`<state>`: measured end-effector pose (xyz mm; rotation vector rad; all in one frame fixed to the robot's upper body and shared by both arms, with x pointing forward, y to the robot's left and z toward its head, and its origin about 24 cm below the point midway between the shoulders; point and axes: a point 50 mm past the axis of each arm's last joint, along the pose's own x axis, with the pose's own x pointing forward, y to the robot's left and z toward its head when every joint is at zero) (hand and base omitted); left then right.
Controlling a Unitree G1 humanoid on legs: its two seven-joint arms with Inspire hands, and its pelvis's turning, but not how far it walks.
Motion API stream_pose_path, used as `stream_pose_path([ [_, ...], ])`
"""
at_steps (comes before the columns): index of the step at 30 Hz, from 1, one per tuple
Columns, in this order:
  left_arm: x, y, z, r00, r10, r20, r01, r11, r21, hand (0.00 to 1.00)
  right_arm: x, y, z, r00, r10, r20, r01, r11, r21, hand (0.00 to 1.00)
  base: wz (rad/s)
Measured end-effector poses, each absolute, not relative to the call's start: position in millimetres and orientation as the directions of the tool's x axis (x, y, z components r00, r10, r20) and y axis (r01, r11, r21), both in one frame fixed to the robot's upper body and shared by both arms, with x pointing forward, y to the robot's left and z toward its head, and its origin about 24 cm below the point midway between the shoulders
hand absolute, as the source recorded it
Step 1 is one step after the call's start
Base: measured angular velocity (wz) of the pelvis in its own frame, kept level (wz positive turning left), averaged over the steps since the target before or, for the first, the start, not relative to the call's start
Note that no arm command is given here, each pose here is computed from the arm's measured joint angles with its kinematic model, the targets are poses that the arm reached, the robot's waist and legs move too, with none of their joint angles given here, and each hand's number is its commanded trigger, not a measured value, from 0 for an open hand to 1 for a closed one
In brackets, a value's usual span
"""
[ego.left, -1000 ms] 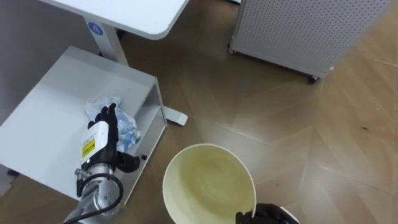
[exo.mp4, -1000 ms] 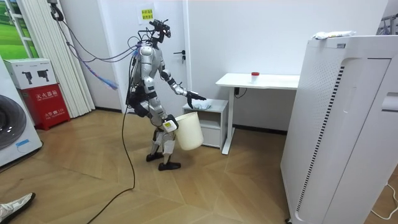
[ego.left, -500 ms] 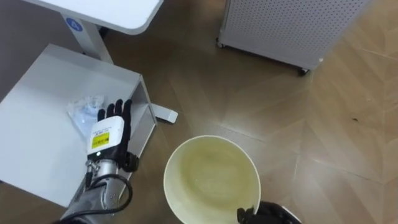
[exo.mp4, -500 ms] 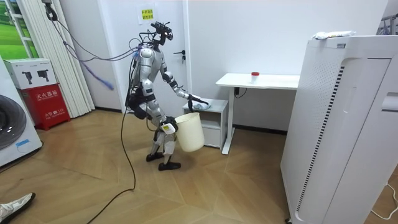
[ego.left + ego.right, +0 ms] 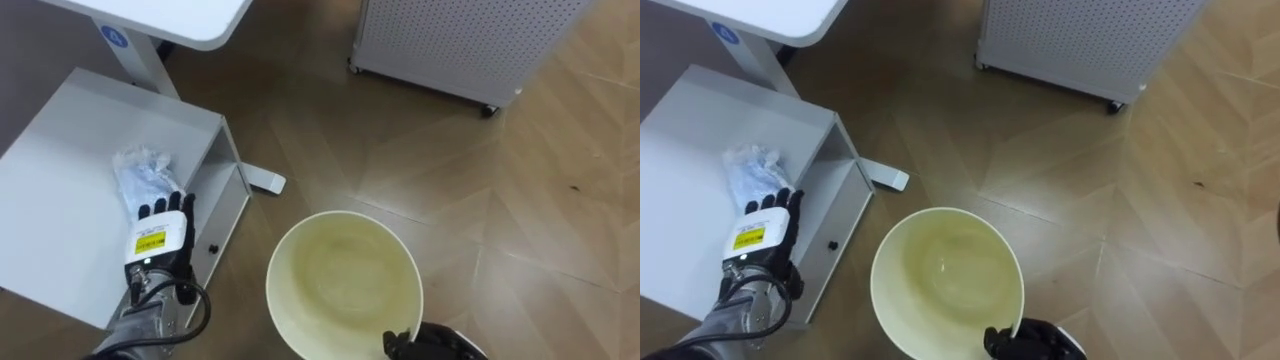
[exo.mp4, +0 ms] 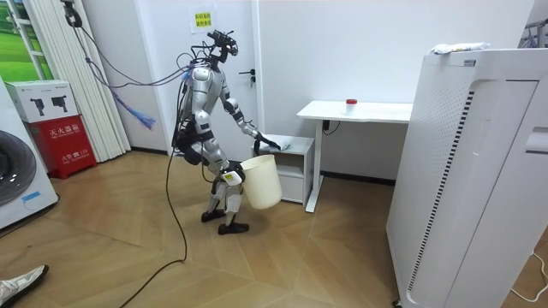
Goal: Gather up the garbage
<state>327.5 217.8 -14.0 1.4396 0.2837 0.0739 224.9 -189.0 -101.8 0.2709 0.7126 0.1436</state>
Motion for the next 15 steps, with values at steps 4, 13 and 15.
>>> stream_pose_path([
  [4,327,219,-14,0.961,0.232,-0.149,0.124,0.118,0.985,0.0,225,-189,-102,0.748,0.215,-0.627,-0.033,0.957,0.289,1.0,0.0],
  [13,328,226,-10,0.959,0.255,-0.12,0.098,0.096,0.99,1.0,224,-191,-103,0.748,0.189,-0.637,-0.012,0.962,0.272,1.0,0.0],
  [15,333,227,-3,0.962,0.26,-0.085,0.064,0.086,0.994,1.0,224,-192,-103,0.747,0.185,-0.638,-0.009,0.963,0.269,1.0,0.0],
])
